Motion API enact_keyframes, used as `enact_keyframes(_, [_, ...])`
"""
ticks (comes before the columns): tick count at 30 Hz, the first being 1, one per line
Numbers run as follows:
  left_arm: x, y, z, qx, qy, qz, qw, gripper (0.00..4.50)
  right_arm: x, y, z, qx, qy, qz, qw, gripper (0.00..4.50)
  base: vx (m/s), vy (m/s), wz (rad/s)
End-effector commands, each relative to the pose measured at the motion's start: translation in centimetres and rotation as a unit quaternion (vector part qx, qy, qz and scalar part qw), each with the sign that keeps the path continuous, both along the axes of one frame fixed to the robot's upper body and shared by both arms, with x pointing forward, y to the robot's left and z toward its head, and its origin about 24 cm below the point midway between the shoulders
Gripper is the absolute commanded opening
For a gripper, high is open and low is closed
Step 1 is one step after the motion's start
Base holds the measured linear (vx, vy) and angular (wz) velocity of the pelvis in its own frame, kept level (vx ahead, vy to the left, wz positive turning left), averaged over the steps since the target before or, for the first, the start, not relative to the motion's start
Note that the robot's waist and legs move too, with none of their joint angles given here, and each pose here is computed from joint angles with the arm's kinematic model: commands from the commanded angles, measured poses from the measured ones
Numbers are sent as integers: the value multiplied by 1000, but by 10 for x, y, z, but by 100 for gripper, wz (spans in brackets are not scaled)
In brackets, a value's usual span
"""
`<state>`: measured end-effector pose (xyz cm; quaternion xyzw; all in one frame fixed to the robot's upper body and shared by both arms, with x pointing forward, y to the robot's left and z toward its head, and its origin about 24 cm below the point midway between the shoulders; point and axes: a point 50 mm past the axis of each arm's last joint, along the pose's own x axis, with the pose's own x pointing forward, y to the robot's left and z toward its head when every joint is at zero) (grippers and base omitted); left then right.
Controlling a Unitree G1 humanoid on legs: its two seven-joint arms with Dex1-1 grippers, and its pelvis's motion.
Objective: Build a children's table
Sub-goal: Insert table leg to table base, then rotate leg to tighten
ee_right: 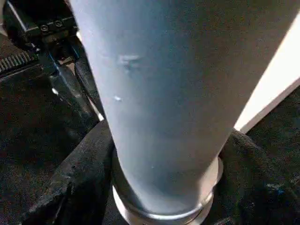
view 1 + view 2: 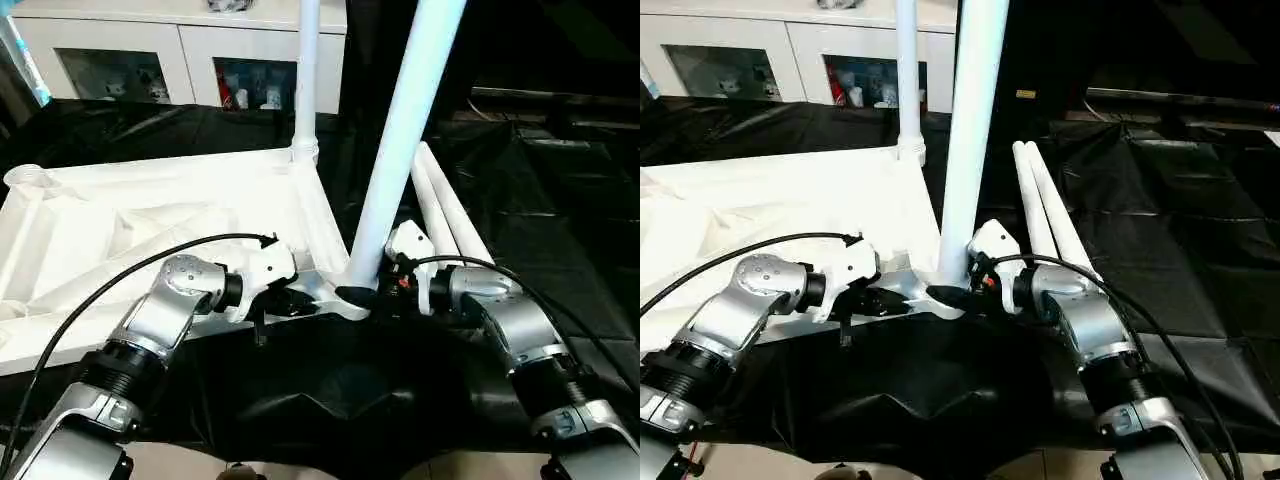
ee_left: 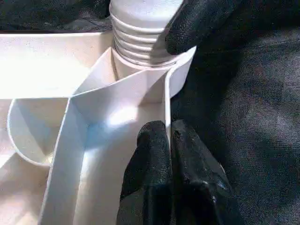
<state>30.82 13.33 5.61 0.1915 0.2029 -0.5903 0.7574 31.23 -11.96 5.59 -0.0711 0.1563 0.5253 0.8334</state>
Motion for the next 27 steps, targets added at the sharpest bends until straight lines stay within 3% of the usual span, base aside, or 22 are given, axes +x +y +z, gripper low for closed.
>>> enact_keyframes(1, [4,-7,1,-13,0,24,1000,0,-1,1,-12,-7,23,-29,999,270,0,0,0])
enact_keyframes(3, [9,-10,1,-19,-1,51,999,0,1,2,-17,-6,34,-58,998,270,0,0,0])
enact_keyframes(5, [23,-24,4,-37,-5,118,992,0,7,12,-30,6,66,-137,988,270,0,0,0])
enact_keyframes(9, [27,-29,4,-36,-5,137,990,0,9,17,-32,13,76,-158,984,270,0,0,0])
enact_keyframes(12, [41,-54,7,-34,-21,206,978,0,23,46,-35,31,104,-237,965,270,0,0,0])
enact_keyframes(20, [38,-62,4,-18,-41,182,982,0,30,61,-30,20,77,-243,967,270,0,0,0])
enact_keyframes(21, [37,-62,4,-18,-41,180,983,0,31,61,-29,29,82,-242,966,305,0,0,0])
enact_keyframes(24, [37,-60,3,-18,-48,167,985,0,33,59,-26,40,82,-236,967,342,0,0,0])
enact_keyframes(26, [36,-58,3,-18,-50,161,986,0,34,58,-24,39,73,-231,969,350,0,0,0])
enact_keyframes(27, [32,-55,3,-22,-51,137,989,0,35,52,-19,32,46,-209,976,360,0,0,0])
